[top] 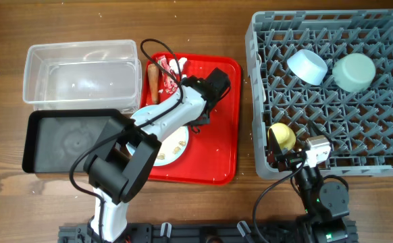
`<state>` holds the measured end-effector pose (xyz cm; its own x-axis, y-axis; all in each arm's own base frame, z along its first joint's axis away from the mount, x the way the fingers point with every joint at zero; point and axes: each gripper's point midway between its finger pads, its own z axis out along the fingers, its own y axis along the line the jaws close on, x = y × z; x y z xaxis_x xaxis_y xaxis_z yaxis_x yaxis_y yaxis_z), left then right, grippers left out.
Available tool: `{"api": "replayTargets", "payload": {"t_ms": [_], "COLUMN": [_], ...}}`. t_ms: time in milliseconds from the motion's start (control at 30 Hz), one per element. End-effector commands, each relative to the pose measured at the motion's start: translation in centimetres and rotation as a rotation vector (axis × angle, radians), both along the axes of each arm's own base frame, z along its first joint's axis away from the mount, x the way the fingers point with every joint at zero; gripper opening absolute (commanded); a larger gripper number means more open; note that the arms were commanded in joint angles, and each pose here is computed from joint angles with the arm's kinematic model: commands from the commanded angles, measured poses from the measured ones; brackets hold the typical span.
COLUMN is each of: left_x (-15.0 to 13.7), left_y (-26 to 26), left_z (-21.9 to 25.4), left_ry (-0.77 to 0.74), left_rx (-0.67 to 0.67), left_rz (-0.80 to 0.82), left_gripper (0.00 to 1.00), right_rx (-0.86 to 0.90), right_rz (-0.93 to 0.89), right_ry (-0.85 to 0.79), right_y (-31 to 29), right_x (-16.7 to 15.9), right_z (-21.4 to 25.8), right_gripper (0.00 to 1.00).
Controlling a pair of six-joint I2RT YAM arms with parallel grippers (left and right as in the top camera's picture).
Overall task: Sort waste into correct bins and load items into the dishwasher rack
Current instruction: 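Grasp the rim of the rice plate with the left gripper, then tip the plate over the black tray to dump the rice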
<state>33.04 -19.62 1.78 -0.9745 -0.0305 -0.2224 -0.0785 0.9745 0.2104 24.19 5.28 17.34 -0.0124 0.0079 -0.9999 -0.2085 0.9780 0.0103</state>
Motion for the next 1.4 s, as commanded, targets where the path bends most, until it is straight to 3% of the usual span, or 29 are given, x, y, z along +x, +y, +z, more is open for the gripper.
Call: {"api": "replayTargets", "payload": {"t_ms": [0, 233, 600, 900, 1367], "left_x": [0.0, 0.0, -0.5, -3.2, -4.2], "left_y": [0.3, 0.1, -3.3, -0.9, 0.4], "left_z": [-1.0, -3.0, 3.5, 7.4, 9.3], "left_ry": [-0.005, 0.012, -0.045, -0.010, -0.001], "left_rx": [0.028, 0.042, -0.011, 0.023, 0.098], "left_rz": [-0.002, -0.006, -0.099, -0.040, -0.047], "left_gripper": [0.20, 0.04, 0.04, 0.04, 0.04], "right_rx": [0.017, 0.017, 0.017, 0.017, 0.018], "right_rz": [0.013, 0.013, 0.013, 0.013, 0.013], "right_ry": [-0.002, -0.002, -0.002, -0.002, -0.002], "right_y": [0.2, 0.2, 0.2, 0.2, 0.2], "right_x": [0.0, 0.0, 0.0, 0.0, 0.0], "right_z": [0.1, 0.1, 0.1, 0.1, 0.1], "right_gripper": [1.00, 1.00, 1.00, 1.00, 1.00]}}
